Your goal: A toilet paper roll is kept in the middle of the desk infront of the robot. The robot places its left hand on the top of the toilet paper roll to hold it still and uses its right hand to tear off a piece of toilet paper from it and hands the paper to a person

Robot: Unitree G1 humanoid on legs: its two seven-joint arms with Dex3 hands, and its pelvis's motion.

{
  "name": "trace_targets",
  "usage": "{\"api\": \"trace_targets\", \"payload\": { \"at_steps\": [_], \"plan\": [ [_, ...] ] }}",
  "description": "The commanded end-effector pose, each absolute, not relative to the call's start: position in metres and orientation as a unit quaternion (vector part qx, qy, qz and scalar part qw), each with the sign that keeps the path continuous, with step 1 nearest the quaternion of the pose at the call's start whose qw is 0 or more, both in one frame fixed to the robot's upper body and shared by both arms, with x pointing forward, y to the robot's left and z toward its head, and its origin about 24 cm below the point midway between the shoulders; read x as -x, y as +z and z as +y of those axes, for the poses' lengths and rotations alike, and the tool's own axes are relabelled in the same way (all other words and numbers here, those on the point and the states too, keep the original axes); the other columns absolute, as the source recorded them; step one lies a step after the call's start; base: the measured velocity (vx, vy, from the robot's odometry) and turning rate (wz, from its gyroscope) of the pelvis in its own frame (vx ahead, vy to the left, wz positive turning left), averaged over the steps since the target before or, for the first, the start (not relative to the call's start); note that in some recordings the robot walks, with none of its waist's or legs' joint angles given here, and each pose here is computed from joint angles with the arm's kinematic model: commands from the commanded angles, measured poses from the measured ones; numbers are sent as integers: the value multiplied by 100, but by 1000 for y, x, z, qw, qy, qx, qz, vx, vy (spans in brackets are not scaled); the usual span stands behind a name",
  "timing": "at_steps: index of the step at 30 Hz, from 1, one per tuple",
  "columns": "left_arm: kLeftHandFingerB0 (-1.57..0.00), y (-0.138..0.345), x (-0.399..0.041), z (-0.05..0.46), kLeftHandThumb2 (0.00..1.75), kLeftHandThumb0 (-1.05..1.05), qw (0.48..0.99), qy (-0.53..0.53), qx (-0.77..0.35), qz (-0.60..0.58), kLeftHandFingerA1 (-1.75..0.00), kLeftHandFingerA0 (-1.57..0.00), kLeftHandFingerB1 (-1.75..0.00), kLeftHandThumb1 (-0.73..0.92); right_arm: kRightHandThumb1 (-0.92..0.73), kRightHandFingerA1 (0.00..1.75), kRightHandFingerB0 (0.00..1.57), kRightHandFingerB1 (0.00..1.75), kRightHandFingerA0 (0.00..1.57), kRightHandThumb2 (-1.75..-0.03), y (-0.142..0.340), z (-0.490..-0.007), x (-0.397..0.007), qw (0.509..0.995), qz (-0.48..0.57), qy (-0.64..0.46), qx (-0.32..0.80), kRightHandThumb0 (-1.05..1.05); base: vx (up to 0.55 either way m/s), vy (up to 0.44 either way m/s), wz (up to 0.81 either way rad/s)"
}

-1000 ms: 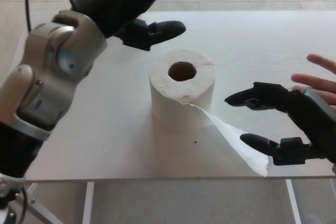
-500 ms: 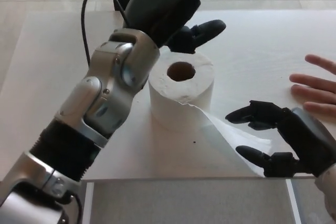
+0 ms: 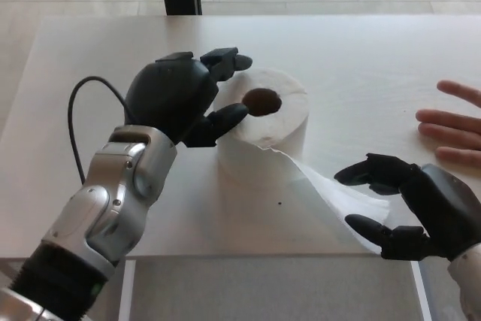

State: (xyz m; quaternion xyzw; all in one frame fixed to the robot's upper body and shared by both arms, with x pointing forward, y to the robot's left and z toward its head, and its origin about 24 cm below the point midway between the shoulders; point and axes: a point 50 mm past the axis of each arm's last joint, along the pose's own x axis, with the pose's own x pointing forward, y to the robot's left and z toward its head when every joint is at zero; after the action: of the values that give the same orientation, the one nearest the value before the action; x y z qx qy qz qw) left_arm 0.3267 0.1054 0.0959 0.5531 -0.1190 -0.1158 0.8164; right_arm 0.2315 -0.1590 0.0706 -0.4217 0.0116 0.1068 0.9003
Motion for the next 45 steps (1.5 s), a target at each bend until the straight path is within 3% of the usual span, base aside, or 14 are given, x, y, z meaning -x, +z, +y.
{"api": "trace_targets", "payload": {
  "at_steps": [1, 3, 4, 5, 14, 15, 19, 20, 21, 22, 23, 34, 41, 45],
  "plan": [
    [-13, 82, -325, 100, 65, -60, 814, -105, -566, -83, -38, -5, -31, 86, -66, 72, 65, 56, 48, -59, 74, -160, -232, 899, 3, 93, 428, -44, 0, 0, 0],
    [-12, 82, -324, 90, 69, -60, 815, -105, -563, -93, -31, -6, -27, 86, -65, 68, 64, 56, 46, -60, 76, -159, -233, 896, -2, 94, 434, -46, 0, 0, 0],
    [-4, 83, -324, 85, 101, -64, 811, -106, -568, -98, -36, -1, -35, 65, -66, 67, 64, 55, 47, -60, 76, -158, -234, 895, -1, 93, 436, -47, 0, 0, 0],
    [-12, 84, -324, 76, 67, -60, 808, -110, -570, -103, -28, -7, -25, 87, -68, 68, 62, 54, 48, -60, 77, -157, -234, 893, -4, 94, 441, -47, 0, 0, 0],
    [-12, 99, -331, 56, 67, -65, 789, -106, -585, -151, -39, -6, -29, 92, -68, 68, 63, 55, 46, -61, 79, -153, -234, 888, -10, 94, 450, -47, 0, 0, 0],
    [-3, 105, -332, 54, 107, -65, 784, -105, -589, -166, -45, 0, -39, 71, -68, 70, 64, 55, 47, -60, 79, -154, -234, 890, -15, 92, 447, -46, 0, 0, 0],
    [-3, 108, -331, 56, 108, -65, 770, -112, -601, -181, -44, 0, -39, 72, -67, 70, 63, 55, 46, -60, 79, -155, -234, 887, -13, 90, 452, -44, 0, 0, 0],
    [-13, 109, -331, 58, 69, -65, 767, -111, -603, -187, -40, -7, -30, 92, -66, 70, 64, 56, 45, -60, 79, -155, -234, 888, -13, 91, 451, -43, 0, 0, 0],
    [0, 109, -331, 60, 116, -33, 761, -109, -611, -190, -53, -2, -50, 61, -66, 72, 64, 56, 47, -59, 79, -155, -234, 889, -15, 91, 449, -42, 0, 0, 0],
    [0, 111, -331, 63, 116, -33, 753, -105, -620, -194, -53, -2, -49, 61, -66, 72, 63, 57, 45, -59, 79, -155, -235, 888, -15, 92, 451, -43, 0, 0, 0],
    [-19, 112, -331, 66, 66, -64, 743, -99, -630, -204, -46, -10, -33, 91, -66, 71, 63, 57, 45, -60, 78, -156, -235, 886, -15, 93, 454, -43, 0, 0, 0],
    [-23, 104, -327, 78, 68, -65, 697, -117, -668, -232, -44, -14, -31, 90, -67, 72, 64, 55, 46, -60, 82, -159, -239, 883, -16, 89, 461, -43, 0, 0, 0],
    [-22, 105, -326, 54, 71, -68, 651, -136, -693, -278, -43, -13, -32, 92, -68, 70, 65, 55, 47, -60, 83, -158, -242, 882, -14, 94, 461, -43, 0, 0, 0],
    [-22, 122, -332, 45, 70, -64, 663, -129, -676, -296, -44, -14, -32, 92, -68, 67, 64, 55, 46, -60, 81, -159, -240, 878, -16, 94, 469, -44, 0, 0, 0]
  ]
}}
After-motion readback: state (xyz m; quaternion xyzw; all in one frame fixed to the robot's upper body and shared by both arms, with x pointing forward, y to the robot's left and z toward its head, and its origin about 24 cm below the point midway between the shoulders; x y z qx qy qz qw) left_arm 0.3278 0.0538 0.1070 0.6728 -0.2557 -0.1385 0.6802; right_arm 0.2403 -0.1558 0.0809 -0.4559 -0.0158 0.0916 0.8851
